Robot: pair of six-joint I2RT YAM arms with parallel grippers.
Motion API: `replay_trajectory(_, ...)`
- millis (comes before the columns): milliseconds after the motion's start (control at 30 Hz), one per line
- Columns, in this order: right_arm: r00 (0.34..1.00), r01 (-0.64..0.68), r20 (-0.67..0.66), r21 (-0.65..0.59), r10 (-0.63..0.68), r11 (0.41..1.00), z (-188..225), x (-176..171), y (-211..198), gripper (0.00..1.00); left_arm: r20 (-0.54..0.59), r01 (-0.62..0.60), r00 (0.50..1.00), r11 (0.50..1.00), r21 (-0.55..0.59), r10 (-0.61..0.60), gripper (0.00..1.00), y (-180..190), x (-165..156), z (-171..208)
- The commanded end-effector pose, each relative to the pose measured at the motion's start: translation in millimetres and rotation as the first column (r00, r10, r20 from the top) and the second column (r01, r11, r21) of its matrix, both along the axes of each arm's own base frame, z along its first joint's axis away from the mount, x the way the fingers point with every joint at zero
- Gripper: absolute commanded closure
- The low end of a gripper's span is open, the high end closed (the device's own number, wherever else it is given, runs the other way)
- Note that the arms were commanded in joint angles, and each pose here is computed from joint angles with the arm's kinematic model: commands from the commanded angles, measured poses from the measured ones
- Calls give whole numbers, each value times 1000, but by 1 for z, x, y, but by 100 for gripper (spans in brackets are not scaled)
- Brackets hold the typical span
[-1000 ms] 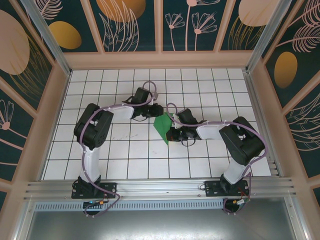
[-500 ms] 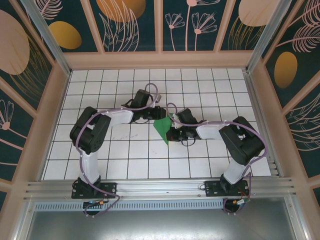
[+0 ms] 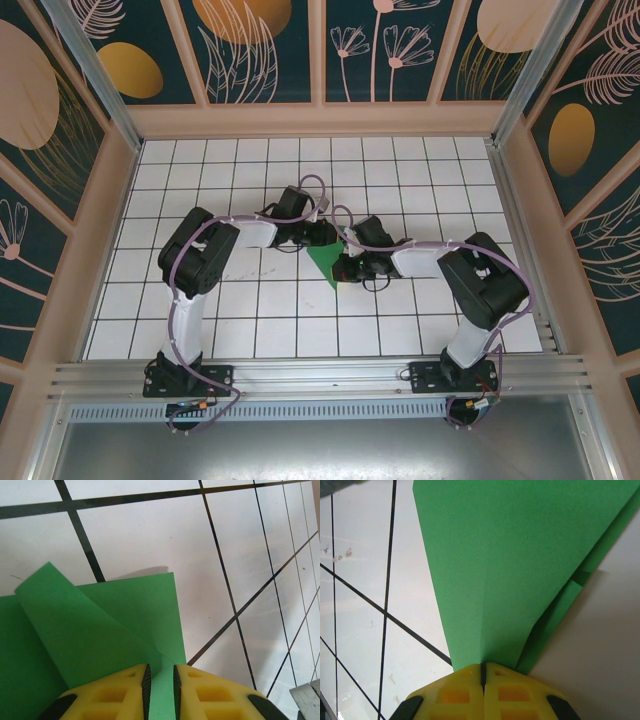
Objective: Fold a paper plane with a square sheet of paper (fold left side to right side)
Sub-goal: Fourth fold the wing at the center of the table.
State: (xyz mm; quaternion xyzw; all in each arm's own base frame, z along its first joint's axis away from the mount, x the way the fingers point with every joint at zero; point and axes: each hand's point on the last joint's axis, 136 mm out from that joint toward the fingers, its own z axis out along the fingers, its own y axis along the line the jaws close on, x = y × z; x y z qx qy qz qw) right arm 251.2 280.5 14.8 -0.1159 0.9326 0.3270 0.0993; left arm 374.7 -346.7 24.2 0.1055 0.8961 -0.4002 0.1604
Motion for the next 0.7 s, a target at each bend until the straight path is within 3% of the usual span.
replay_trajectory(0,993,-9,-121,-143,-9,990,-32,-36,-32,100,-5,-39,999,997,60,40,77,8,7,-19)
replay_trajectory(333,997,50,53,209,-62,977,69,15,-16,100,-36,-44,998,997,70,47,77,12,-4,-32)
replay_trajectory(667,994,89,38,240,-101,967,61,55,-5,100,-34,-41,998,997,68,43,77,9,-4,-30)
